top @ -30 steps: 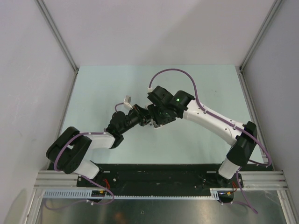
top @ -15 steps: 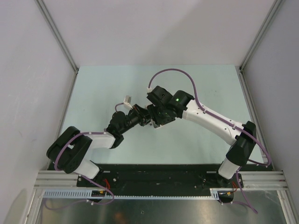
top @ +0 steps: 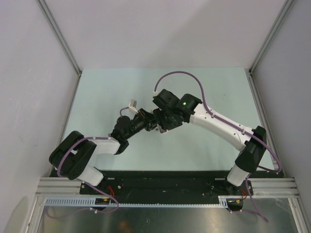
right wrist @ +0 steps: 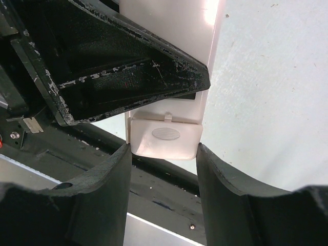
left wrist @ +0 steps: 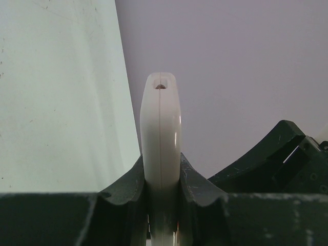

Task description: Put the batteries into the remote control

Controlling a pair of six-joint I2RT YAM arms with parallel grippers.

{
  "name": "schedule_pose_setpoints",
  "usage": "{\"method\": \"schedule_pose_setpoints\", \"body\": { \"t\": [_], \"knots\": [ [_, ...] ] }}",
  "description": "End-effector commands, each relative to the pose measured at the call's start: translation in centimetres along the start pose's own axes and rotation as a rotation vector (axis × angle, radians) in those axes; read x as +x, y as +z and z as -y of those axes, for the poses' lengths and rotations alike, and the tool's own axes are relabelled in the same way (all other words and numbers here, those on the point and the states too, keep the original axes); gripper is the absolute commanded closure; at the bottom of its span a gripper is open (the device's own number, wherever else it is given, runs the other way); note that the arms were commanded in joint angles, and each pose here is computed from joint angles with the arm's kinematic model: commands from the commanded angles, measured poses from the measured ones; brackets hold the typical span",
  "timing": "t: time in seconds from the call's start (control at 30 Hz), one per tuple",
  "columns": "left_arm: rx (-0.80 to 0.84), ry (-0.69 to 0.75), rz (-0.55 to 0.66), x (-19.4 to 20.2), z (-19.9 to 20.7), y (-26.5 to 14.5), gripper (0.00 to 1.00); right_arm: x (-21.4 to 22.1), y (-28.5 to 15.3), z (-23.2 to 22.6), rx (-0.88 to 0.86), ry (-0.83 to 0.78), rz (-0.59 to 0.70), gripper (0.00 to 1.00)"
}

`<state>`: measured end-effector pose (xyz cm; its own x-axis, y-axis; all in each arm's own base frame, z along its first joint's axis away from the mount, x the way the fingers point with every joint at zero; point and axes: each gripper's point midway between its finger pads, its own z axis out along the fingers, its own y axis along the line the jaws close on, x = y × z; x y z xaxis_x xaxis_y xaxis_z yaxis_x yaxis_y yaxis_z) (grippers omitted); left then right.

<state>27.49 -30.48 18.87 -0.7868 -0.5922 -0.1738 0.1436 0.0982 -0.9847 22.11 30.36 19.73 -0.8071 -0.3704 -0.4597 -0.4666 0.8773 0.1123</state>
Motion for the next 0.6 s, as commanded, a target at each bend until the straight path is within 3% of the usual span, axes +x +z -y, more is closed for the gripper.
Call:
{"method": "schedule_pose_setpoints", "body": {
  "t": [0.0,0.57],
  "knots": [
    [0.133,-0.008,-0.023,0.33,3.63,-0.12,1.00,-1.09,-0.40,0.17,0.013,-0.010,0.023,0.78],
    [0.142,-0.078,-0.053,0.82,3.80,-0.25,1.00,-1.55,-0.51,0.20,0.018,-0.025,0.021,0.74]
  ]
}}
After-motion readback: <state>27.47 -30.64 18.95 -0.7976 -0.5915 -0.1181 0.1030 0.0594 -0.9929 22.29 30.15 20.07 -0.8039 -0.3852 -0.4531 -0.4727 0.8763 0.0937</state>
